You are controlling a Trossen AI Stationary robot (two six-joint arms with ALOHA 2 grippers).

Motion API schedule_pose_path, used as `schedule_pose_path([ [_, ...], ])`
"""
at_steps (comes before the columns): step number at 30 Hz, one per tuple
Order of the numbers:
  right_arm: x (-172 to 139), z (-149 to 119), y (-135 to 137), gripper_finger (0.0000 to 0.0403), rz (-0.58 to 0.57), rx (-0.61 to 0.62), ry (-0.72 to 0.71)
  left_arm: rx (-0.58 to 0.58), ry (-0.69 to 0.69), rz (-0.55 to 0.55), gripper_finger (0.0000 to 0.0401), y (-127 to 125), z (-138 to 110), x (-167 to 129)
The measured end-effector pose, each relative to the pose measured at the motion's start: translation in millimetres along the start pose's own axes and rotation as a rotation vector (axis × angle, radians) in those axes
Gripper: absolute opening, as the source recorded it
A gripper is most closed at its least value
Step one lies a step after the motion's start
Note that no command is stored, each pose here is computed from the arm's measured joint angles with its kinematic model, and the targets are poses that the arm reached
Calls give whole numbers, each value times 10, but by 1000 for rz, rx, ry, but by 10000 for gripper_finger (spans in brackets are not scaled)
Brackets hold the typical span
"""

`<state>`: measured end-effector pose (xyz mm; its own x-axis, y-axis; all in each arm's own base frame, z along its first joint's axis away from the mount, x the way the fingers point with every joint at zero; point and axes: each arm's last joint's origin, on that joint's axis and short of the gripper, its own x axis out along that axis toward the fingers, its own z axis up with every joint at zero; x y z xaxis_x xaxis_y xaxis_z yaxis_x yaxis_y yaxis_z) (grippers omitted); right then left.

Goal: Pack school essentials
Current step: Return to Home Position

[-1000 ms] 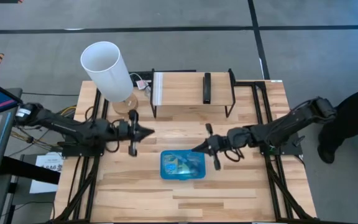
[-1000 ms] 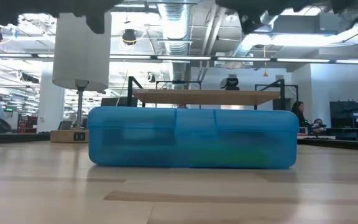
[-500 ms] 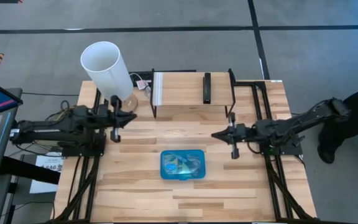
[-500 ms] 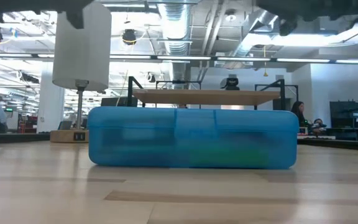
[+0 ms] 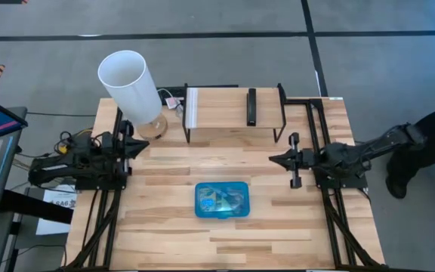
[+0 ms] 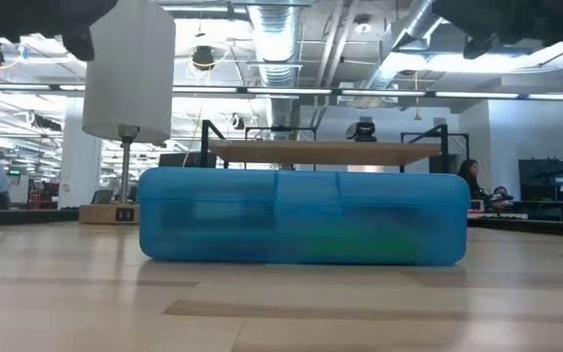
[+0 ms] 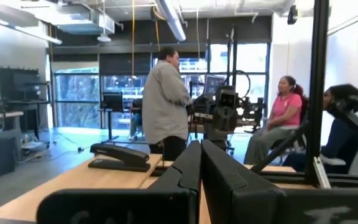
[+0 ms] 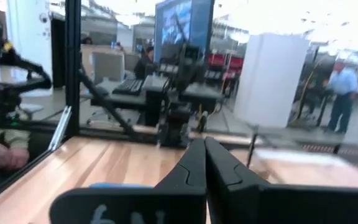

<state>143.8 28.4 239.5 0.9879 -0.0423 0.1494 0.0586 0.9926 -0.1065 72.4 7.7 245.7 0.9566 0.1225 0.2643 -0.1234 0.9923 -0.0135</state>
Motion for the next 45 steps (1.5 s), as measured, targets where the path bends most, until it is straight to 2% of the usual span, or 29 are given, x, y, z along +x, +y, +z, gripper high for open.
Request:
schedule_pose_path([
  [5,-131,57,-92,8,-40,-50,-42,0,53,-36,0,-11,-86,36],
  [10,-241,-2,-176,8,-76,-44,41,3,132,-49,0,-15,-223,28],
  [18,-332,-131,-234,8,-114,43,176,-36,202,-72,0,-21,-474,28],
  [34,-360,-257,-220,8,-106,55,306,-58,217,-110,0,-33,-494,26],
  [45,-366,-277,-219,8,-112,95,326,-69,268,-135,0,-40,-540,13],
])
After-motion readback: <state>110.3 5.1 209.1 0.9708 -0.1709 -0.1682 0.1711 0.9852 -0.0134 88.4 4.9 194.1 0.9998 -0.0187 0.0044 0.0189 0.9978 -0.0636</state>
